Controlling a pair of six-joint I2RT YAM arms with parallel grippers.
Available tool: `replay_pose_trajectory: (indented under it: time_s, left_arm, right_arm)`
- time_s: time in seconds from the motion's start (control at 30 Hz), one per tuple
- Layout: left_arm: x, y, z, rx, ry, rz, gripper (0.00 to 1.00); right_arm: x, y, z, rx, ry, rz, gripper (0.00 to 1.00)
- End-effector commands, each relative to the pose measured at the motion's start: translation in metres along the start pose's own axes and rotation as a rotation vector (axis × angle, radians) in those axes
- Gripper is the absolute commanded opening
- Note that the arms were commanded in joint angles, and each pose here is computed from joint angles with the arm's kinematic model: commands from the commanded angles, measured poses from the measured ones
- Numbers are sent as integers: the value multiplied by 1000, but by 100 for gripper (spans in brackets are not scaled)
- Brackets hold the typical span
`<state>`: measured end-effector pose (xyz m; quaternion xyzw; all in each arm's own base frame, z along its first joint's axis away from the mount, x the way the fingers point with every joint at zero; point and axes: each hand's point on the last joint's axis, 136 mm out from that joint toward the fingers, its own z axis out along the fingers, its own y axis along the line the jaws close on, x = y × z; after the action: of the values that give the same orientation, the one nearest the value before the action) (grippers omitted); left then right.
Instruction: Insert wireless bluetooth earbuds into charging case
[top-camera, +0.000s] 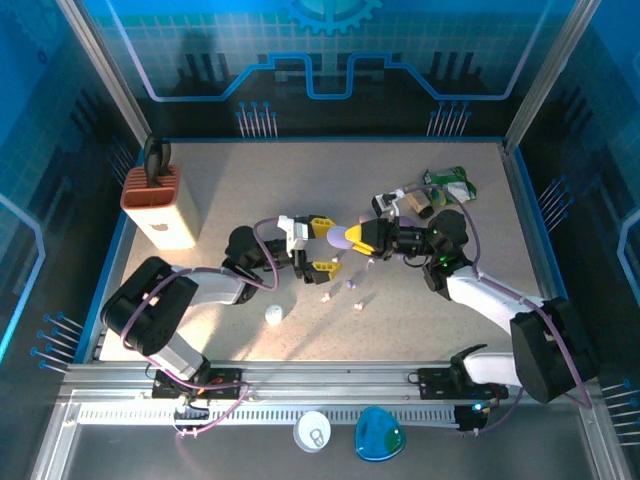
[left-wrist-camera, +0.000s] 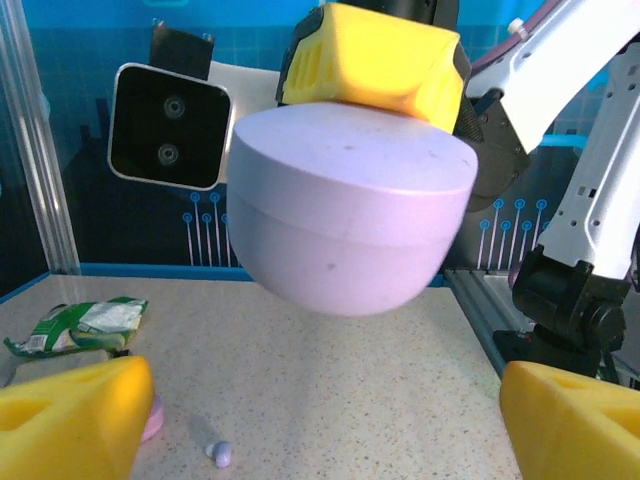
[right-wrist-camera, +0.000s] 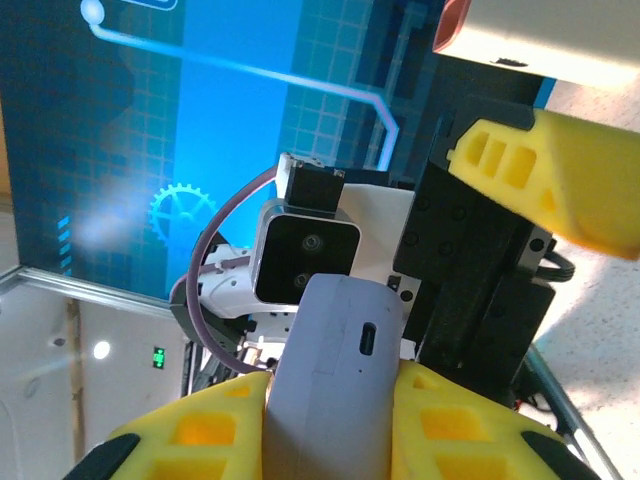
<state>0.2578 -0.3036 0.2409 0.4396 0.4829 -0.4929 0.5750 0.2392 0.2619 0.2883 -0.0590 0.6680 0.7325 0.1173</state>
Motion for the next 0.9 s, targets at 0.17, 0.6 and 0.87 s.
replay_pose_trajectory:
  time_s: [0.17,0.6,0.87]
  left_arm:
    - [-30,-7,6,85,-53,79,68]
    - [-40,-11,7,112,-64,79,52]
    - [-43,1,7,34,-83,123,60]
  right_arm:
    - [2,12,6,-85,38,-4,11]
    - [-1,2,7,-100,38,26,8]
    - [2,-2,3,-76,36,31,8]
